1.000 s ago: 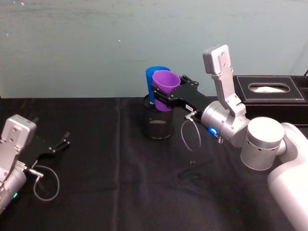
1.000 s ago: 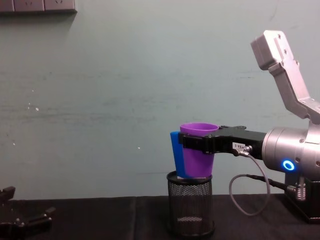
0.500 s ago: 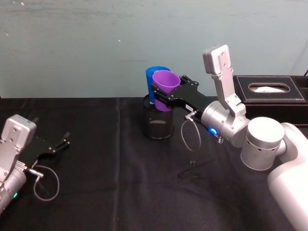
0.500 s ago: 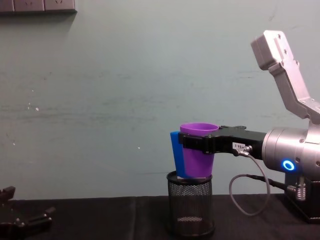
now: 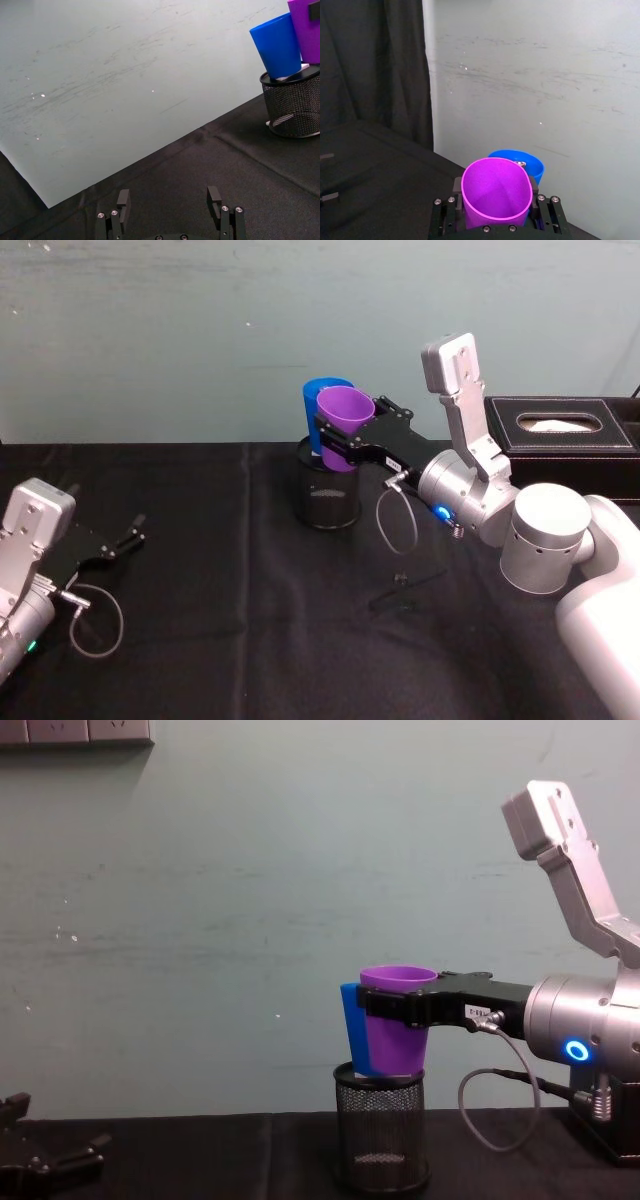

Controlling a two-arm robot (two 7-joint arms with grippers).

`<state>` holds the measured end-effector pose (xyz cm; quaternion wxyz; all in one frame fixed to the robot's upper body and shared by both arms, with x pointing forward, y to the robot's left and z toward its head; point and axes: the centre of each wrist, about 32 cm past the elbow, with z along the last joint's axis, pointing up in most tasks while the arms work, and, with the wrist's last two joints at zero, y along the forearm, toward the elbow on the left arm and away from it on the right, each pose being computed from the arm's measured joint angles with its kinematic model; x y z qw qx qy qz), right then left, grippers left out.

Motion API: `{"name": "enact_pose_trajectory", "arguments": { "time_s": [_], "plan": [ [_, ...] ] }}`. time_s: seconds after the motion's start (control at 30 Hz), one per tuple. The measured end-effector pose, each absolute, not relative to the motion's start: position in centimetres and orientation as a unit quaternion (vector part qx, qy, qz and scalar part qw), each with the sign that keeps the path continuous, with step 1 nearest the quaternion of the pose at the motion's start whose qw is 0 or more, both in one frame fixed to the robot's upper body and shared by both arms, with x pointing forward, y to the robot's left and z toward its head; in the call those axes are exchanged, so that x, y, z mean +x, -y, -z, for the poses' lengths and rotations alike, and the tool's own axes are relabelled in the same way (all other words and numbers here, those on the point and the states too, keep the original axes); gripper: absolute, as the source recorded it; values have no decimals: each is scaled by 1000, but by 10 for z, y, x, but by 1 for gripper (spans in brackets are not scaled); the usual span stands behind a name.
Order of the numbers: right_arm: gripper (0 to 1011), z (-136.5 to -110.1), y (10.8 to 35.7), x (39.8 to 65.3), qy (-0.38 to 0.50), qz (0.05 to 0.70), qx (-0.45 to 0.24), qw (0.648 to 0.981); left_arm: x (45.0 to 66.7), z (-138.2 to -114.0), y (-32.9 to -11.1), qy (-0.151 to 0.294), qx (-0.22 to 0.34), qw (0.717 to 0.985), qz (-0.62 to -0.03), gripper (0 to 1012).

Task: Pick up one cup with a gripper and tap it against the other cup.

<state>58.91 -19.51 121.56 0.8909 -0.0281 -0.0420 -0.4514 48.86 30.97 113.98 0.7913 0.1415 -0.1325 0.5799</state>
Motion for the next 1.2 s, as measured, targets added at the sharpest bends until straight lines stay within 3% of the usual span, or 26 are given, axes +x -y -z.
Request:
{"name": "enact_pose_trajectory", "arguments": {
  "time_s": [0.83,1.2],
  "plan": [
    [729,-1216,195,589,43,451,-29,891,489,-1140,-310,132,142,791,-580,1000],
    [729,-1212,195,568,54,431,-31,900,489,-1140,-310,132,141,791,-580,1000]
  ]
}}
